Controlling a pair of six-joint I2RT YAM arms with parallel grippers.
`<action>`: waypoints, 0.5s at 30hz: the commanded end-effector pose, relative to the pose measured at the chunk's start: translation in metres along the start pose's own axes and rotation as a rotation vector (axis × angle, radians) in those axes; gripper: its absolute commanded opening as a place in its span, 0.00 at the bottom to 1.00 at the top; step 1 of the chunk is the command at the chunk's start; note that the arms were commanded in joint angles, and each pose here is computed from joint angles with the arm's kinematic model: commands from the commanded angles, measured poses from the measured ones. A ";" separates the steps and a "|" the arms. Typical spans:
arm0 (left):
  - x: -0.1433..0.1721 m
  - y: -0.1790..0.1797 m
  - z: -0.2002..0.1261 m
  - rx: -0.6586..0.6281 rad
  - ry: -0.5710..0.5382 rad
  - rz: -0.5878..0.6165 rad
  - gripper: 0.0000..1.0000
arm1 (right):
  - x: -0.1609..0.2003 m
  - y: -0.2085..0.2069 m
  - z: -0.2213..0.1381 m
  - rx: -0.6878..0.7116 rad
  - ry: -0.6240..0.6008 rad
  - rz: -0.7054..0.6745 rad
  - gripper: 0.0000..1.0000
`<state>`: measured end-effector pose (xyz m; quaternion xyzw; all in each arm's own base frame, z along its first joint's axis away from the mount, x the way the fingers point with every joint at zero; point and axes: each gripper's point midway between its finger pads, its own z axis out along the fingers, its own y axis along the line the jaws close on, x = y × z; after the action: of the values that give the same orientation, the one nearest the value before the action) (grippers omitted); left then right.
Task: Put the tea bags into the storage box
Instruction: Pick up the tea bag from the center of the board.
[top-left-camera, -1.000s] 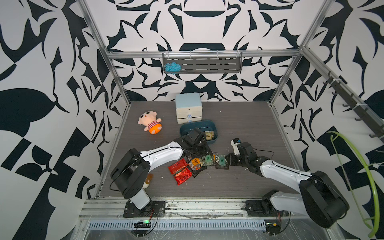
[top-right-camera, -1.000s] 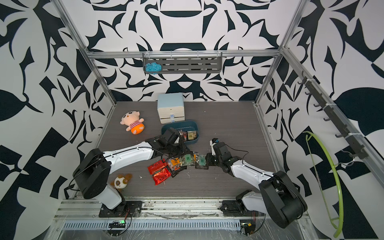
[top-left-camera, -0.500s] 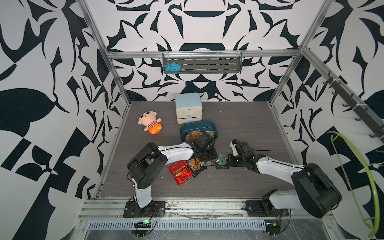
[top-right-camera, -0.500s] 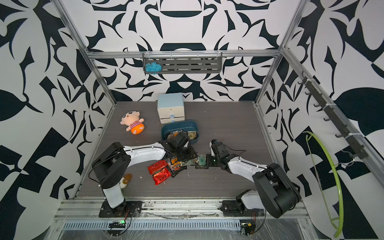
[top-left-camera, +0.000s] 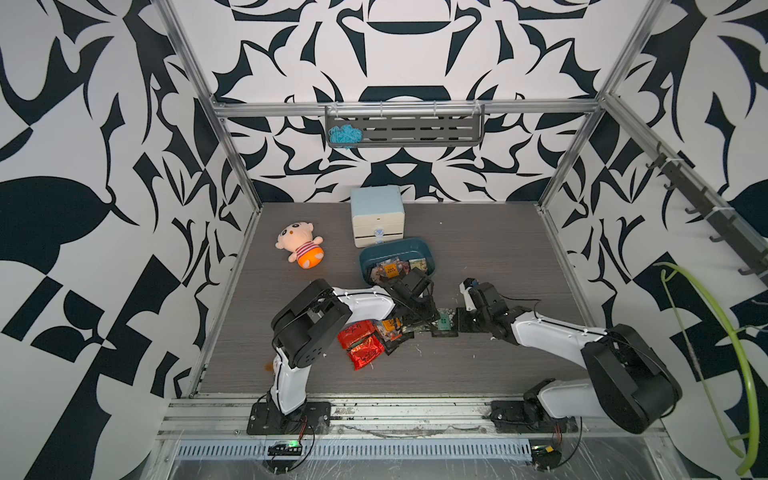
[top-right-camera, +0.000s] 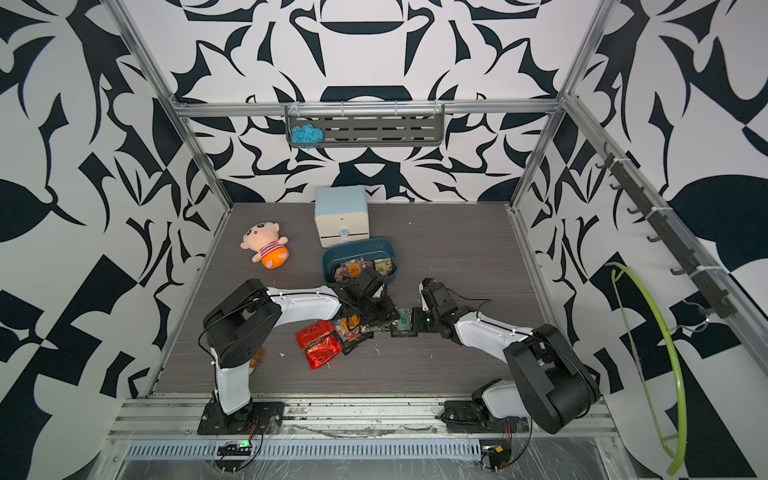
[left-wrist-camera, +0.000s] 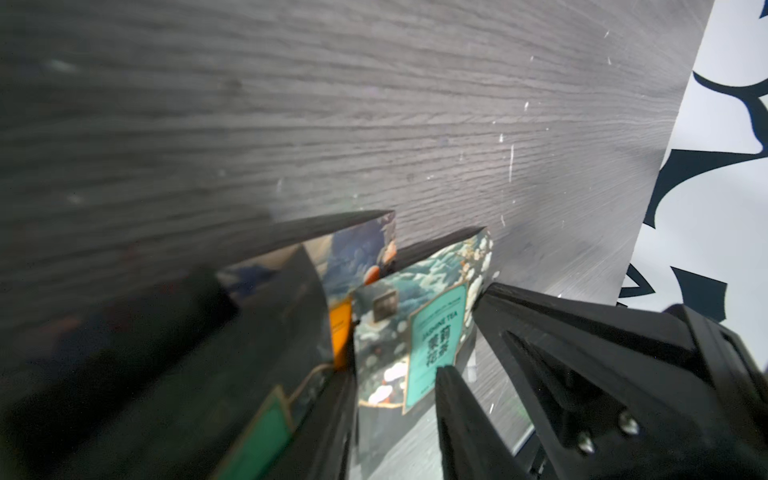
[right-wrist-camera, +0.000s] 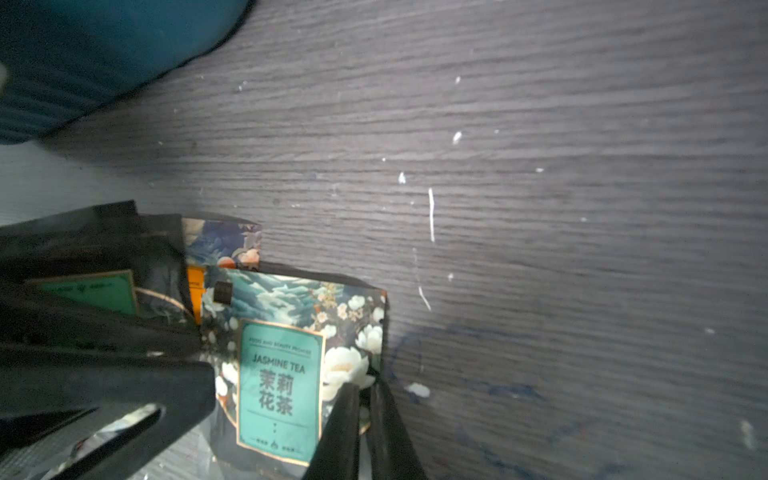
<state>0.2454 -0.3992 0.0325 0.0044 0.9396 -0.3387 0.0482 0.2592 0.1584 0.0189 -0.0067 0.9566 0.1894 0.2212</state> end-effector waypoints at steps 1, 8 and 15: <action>0.002 0.016 0.007 -0.070 0.002 -0.015 0.39 | -0.008 0.000 -0.002 0.016 -0.014 0.009 0.13; 0.006 0.021 0.012 -0.106 -0.005 -0.006 0.39 | -0.008 0.001 -0.001 0.009 -0.012 0.009 0.13; 0.010 0.015 0.023 -0.102 0.006 -0.005 0.38 | -0.008 0.003 0.000 -0.003 -0.013 0.009 0.13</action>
<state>0.2459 -0.4124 0.0322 0.0096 0.9409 -0.3323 0.0644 0.2593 0.1586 0.0189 -0.0068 0.9566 0.1898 0.2212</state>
